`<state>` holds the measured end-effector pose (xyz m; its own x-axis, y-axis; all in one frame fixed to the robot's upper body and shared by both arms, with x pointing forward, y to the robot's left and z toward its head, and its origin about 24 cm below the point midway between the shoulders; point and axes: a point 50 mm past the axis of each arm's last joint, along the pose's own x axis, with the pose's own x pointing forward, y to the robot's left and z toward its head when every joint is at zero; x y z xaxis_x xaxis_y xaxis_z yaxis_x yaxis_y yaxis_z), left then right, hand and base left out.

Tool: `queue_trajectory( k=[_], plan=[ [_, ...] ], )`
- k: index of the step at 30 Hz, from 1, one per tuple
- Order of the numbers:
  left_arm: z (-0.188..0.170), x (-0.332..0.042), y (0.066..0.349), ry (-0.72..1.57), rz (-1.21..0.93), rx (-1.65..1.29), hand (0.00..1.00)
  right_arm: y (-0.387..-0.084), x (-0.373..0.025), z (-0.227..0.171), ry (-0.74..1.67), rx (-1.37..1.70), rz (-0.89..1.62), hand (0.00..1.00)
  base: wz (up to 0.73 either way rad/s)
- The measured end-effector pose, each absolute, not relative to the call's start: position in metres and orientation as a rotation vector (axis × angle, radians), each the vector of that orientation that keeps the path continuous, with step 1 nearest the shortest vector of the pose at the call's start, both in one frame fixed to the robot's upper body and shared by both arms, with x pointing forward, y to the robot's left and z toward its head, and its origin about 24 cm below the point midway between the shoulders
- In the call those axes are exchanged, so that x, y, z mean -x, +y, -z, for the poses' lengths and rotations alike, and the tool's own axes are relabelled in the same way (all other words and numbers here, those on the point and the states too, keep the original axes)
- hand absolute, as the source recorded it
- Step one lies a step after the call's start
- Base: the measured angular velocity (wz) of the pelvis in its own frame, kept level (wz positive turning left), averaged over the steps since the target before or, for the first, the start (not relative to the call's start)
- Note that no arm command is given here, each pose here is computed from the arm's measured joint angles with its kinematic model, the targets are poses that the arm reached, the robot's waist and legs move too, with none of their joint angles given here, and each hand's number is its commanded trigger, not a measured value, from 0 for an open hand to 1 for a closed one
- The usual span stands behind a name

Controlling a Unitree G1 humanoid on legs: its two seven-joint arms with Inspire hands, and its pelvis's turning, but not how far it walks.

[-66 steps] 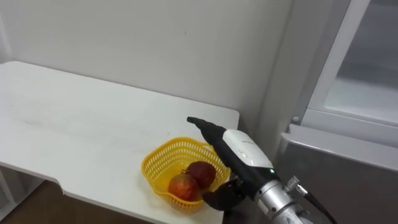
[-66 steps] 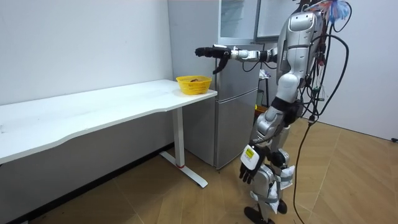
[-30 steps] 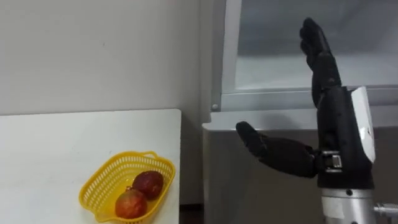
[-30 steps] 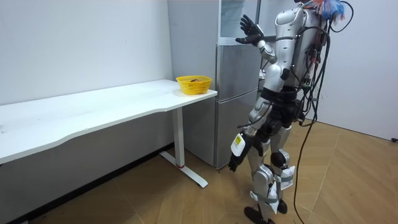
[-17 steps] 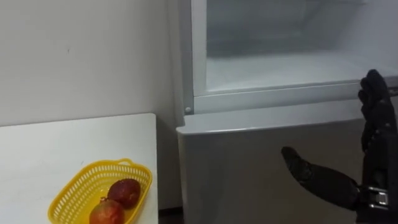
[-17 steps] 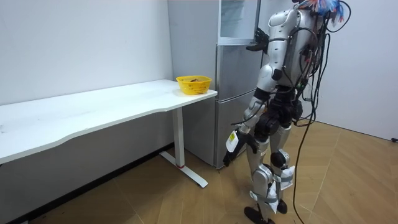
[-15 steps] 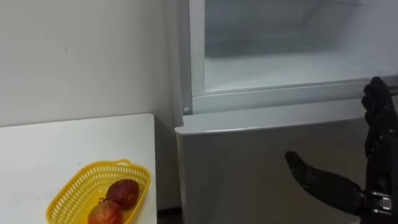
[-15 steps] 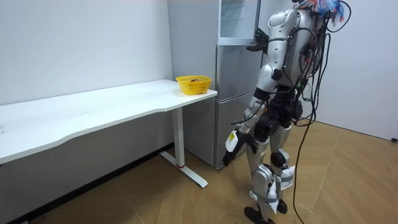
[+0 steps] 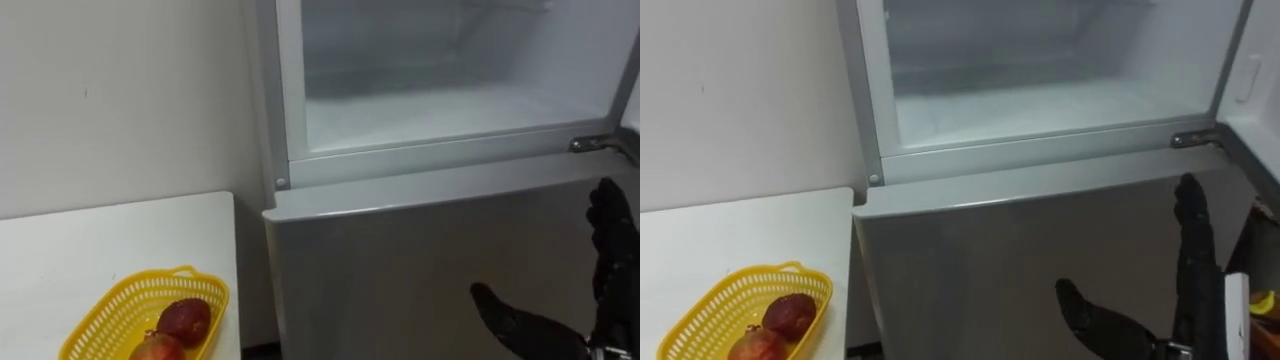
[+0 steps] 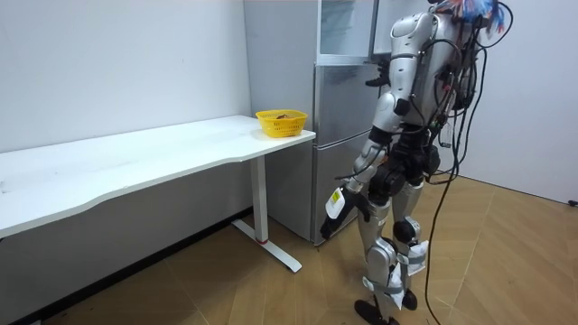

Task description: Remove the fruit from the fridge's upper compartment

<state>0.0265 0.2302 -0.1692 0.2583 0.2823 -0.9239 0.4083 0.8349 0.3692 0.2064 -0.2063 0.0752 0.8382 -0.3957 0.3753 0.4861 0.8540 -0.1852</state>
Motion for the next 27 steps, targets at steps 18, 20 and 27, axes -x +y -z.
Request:
queue_trajectory(
  k=[18, 20, 27],
  plan=[
    [0.168, -0.031, 0.229, 1.318, 0.048, -0.584, 0.0, -0.234, -0.152, 0.04, 0.283, 0.268, 0.523, 0.0, -0.04],
    [0.167, -0.031, 0.23, 1.307, 0.03, -0.585, 0.0, -0.238, -0.14, 0.057, 0.38, 0.288, 0.515, 0.0, 0.0],
    [0.166, -0.031, 0.233, 1.299, -0.039, -0.526, 0.0, -0.253, -0.088, 0.117, 0.78, 0.398, 0.504, 0.0, 0.0]
  ],
)
